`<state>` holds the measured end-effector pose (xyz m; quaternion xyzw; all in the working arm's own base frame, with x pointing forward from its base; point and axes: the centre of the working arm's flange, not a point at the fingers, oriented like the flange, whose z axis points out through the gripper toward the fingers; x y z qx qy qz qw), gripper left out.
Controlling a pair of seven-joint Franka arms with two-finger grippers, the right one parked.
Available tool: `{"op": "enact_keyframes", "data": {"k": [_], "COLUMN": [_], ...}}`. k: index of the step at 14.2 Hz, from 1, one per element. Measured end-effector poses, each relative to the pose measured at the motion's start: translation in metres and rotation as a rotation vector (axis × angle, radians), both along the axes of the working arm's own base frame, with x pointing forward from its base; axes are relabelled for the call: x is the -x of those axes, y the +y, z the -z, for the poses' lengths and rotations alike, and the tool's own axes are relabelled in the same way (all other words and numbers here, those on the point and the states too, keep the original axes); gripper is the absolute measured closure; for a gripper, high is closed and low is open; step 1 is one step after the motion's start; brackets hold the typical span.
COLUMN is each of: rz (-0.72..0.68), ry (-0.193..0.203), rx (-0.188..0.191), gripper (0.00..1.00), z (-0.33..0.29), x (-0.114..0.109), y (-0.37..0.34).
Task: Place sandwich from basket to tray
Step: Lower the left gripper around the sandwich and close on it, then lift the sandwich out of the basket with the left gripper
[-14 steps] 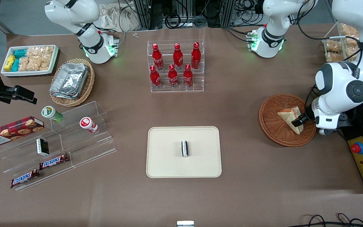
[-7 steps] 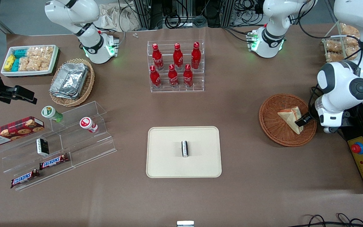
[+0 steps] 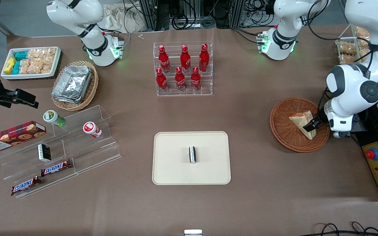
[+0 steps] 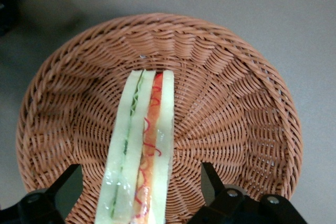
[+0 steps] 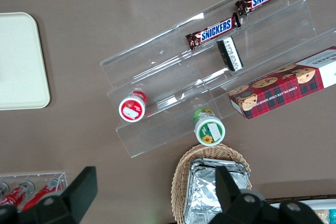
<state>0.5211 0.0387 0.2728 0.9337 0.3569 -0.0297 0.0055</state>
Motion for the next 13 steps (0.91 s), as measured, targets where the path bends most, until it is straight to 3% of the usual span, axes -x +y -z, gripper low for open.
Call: {"op": "enact_keyframes", "data": {"k": [8, 11, 13], "rz": [-0.005, 0.008, 0.011], "ry": [-0.023, -0.024, -0.025], "rx": [0.005, 0.005, 0.005], "gripper": [0.03, 0.38, 0.53], "z": [0.035, 0.035, 0.034], "x": [0.011, 0.010, 0.010], "y": [-0.010, -0.017, -0.018]}}
